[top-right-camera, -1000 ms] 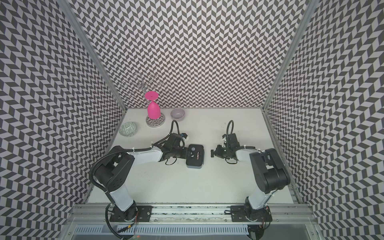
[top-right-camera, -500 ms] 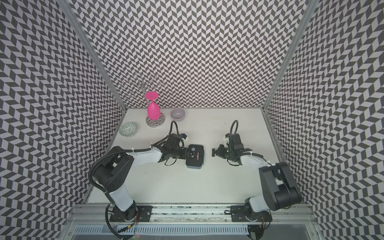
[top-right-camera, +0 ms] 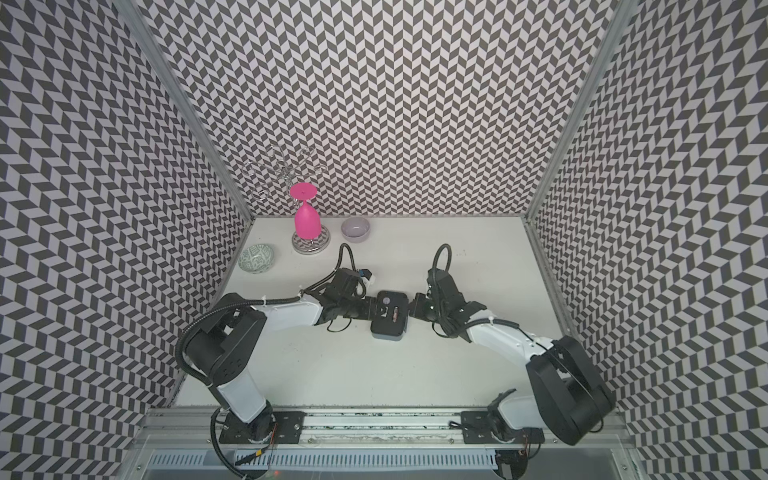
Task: Insert the battery into the alarm
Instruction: Install the cover on the alarm.
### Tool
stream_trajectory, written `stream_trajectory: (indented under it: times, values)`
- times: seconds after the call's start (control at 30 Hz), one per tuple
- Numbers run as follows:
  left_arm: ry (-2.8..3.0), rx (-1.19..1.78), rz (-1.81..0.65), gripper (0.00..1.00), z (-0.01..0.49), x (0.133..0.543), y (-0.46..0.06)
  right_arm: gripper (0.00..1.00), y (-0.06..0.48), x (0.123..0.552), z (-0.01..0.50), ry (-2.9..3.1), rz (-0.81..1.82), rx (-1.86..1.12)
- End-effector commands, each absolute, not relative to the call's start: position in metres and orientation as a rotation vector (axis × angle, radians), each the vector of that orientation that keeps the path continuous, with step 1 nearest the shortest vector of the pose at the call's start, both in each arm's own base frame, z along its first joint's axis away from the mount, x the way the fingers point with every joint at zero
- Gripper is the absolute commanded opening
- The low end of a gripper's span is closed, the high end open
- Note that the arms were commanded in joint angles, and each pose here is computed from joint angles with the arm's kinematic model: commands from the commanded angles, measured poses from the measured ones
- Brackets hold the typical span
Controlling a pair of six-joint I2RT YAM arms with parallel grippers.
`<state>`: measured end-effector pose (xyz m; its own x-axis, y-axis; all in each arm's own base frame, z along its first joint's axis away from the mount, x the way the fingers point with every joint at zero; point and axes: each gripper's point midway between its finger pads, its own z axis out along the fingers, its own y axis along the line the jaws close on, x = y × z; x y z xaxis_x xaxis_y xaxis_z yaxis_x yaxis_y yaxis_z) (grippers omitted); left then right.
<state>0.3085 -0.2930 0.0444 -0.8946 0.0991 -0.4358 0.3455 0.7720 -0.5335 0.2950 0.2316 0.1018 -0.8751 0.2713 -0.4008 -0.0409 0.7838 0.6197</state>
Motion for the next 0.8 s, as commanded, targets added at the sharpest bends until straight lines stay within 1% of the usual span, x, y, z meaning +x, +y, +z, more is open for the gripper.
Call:
stream_trajectory:
  times: [0.0, 0.1, 0.23, 0.4, 0.5, 0.63, 0.77]
  values:
    - [2.718, 0.297, -0.824, 0.46, 0.020, 0.286, -0.275, 0.00, 0.239, 0.311, 0.117, 2.407, 0.871, 0.289]
    - [2.722, 0.266, -0.843, 0.46, 0.022, 0.288, -0.275, 0.00, 0.248, 0.310, 0.115, 2.421, 0.867, 0.323]
    - [2.724, 0.207, -0.936, 0.46, 0.025, 0.288, -0.278, 0.00, 0.259, 0.306, 0.109, 2.454, 0.839, 0.339]
    - [2.698, 0.110, -1.067, 0.40, 0.033, 0.287, -0.280, 0.00, 0.268, 0.301, 0.103, 2.469, 0.838, 0.278]
    - [2.668, 0.029, -1.163, 0.40, 0.040, 0.287, -0.281, 0.00, 0.267, 0.304, 0.105, 2.481, 0.788, 0.208]
    - [2.628, -0.007, -1.294, 0.40, 0.053, 0.282, -0.294, 0.00, 0.258, 0.306, 0.109, 2.492, 0.707, 0.177]
    - [2.614, -0.004, -1.351, 0.41, 0.061, 0.274, -0.308, 0.00, 0.248, 0.305, 0.112, 2.485, 0.662, 0.157]
